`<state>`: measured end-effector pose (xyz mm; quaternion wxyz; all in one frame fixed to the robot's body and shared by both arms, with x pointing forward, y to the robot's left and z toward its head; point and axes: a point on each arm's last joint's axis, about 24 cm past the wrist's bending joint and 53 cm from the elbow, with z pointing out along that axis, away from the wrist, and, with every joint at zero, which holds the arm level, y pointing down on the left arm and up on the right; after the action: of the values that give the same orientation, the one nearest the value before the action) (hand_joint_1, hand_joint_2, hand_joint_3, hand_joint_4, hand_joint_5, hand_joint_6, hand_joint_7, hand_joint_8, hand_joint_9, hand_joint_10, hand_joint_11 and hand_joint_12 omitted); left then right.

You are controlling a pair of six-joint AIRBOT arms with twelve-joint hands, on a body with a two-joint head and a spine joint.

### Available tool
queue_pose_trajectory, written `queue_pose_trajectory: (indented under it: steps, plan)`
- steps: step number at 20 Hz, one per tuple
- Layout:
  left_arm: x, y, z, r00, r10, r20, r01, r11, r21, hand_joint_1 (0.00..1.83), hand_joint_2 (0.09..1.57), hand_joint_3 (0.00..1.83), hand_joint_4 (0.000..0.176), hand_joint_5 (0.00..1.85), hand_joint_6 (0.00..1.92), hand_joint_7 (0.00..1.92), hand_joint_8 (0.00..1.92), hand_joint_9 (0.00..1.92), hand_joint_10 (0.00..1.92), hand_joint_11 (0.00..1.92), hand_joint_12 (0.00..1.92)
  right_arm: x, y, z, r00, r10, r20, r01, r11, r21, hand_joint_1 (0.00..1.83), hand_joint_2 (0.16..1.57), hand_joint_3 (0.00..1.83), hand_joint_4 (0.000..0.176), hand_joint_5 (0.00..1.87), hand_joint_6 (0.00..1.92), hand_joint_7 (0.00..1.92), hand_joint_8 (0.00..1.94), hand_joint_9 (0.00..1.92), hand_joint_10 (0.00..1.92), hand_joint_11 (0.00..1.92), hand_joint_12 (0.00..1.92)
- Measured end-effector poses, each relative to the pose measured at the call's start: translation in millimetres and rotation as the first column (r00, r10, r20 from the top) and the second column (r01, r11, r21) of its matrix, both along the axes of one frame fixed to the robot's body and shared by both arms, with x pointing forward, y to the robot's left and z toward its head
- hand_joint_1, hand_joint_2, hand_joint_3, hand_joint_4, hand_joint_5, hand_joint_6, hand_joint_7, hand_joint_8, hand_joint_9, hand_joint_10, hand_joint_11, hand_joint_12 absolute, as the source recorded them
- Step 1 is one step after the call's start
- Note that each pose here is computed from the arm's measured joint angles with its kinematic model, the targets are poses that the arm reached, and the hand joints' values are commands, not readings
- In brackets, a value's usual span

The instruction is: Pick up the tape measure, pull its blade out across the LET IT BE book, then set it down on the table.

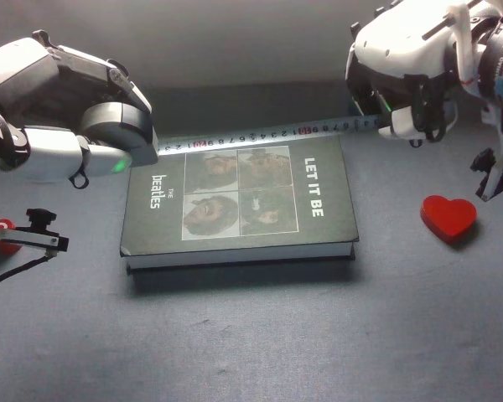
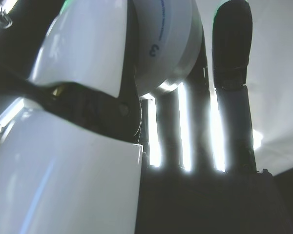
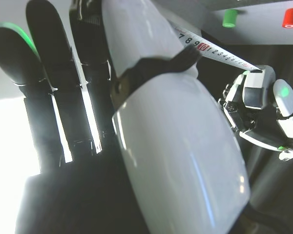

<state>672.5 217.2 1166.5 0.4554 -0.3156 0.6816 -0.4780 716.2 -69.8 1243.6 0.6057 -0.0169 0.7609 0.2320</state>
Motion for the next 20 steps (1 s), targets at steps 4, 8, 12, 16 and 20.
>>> queue_pose_trajectory:
  steps: [4, 8, 12, 16, 20]
  plan:
    - [0.2, 0.3, 0.5, 1.0000, 0.002, 0.002, -0.002, 1.0000, -0.002, 1.38, 1.10, 0.00, 0.000, 0.94, 0.80, 1.06, 0.88, 0.92, 1.30, 0.93, 1.18, 4.7, -8.9, 1.1, 1.000, -0.005, 0.003, 0.005, 1.000, 0.001, 1.22, 1.14, 0.00, 0.000, 0.85, 1.08, 1.05, 1.00, 0.99, 0.76, 0.80, 1.27]
    - [0.5, 0.8, 1.5, 1.0000, 0.004, 0.005, -0.004, 1.0000, -0.005, 1.38, 1.10, 0.00, 0.000, 0.94, 0.81, 1.06, 0.87, 0.92, 1.30, 0.91, 1.17, 9.1, -20.1, 2.8, 1.000, -0.016, 0.011, 0.016, 1.000, -0.003, 1.23, 1.13, 0.00, 0.000, 0.87, 1.05, 1.06, 0.99, 0.99, 0.74, 0.80, 1.27]
    - [0.6, 0.1, 1.6, 1.0000, 0.004, 0.006, -0.004, 1.0000, -0.008, 1.38, 1.11, 0.00, 0.000, 0.93, 0.84, 1.06, 0.88, 0.90, 1.30, 0.89, 1.18, 11.8, -25.2, 3.7, 1.000, -0.012, 0.013, 0.012, 1.000, -0.001, 1.23, 1.12, 0.00, 0.000, 0.88, 1.03, 1.08, 0.97, 1.00, 0.72, 0.80, 1.27]
    - [0.7, 0.2, 2.2, 1.0000, 0.005, 0.008, -0.005, 0.9999, -0.009, 1.38, 1.11, 0.00, 0.000, 0.92, 0.85, 1.06, 0.87, 0.90, 1.31, 0.90, 1.18, 16.4, -34.3, 5.1, 1.000, -0.020, 0.020, 0.020, 1.000, -0.005, 1.23, 1.13, 0.00, 0.000, 0.86, 1.06, 1.06, 0.99, 0.99, 0.72, 0.81, 1.28]
    - [0.8, 0.3, 2.6, 0.9999, 0.005, 0.010, -0.005, 0.9999, -0.010, 1.38, 1.11, 0.00, 0.000, 0.92, 0.86, 1.05, 0.87, 0.92, 1.30, 0.90, 1.19, 19.7, -41.4, 6.2, 0.999, -0.025, 0.026, 0.025, 1.000, -0.010, 1.23, 1.13, 0.00, 0.000, 0.86, 1.07, 1.06, 0.99, 1.00, 0.72, 0.83, 1.29]
